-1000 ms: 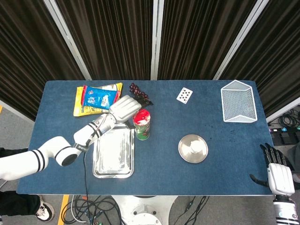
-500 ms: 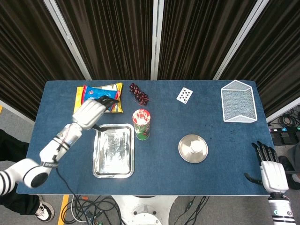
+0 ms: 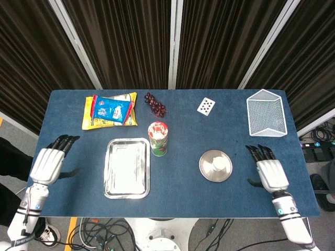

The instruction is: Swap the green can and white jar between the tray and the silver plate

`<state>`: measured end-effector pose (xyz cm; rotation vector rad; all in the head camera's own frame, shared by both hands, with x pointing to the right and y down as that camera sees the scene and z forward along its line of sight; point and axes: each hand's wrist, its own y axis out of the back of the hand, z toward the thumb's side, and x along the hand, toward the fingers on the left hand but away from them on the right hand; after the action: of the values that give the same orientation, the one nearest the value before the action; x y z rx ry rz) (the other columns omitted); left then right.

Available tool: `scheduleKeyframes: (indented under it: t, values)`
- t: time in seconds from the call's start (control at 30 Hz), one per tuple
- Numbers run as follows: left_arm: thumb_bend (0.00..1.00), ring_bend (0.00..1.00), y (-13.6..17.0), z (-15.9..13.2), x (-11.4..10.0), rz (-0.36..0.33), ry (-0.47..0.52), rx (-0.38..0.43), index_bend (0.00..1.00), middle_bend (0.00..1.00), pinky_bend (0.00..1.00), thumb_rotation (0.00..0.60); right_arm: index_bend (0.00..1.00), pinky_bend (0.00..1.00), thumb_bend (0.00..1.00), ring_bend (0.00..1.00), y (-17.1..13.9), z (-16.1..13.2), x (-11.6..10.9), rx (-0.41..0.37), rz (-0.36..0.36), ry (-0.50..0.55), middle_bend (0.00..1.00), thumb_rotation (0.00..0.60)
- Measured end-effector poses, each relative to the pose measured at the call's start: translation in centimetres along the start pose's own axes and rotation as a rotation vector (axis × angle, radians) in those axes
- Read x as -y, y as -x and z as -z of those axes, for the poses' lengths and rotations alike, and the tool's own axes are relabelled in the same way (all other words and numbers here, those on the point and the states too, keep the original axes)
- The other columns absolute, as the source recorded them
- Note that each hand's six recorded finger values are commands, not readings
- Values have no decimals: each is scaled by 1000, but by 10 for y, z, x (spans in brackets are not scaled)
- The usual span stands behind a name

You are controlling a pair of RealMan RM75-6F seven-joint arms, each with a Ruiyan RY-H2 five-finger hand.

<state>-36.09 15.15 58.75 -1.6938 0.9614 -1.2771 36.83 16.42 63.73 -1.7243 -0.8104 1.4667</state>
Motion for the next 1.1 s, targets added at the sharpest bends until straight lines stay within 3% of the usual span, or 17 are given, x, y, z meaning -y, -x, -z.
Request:
scheduleKeyframes:
  t: [0.23, 0.47, 0.67, 1.1]
  values:
    - [26, 132, 28, 11, 11, -16, 6, -50, 155, 173, 383, 600, 85, 186, 97, 79, 33, -36, 12, -53, -68, -52, 162, 600]
    - [27, 131, 44, 24, 20, -25, 21, -97, 160, 176, 383, 600, 148, 273, 128, 148, 50, -66, 24, -102, -92, -74, 223, 600]
    - [26, 132, 51, 30, 23, -32, 41, -116, 164, 177, 383, 600, 261, 400, 178, 242, 55, -73, 32, -102, -110, -88, 302, 600]
    - [26, 131, 58, 39, 28, -16, 56, -147, 179, 177, 383, 600, 453, 562, 272, 392, 57, -82, 34, -101, -95, -93, 431, 600]
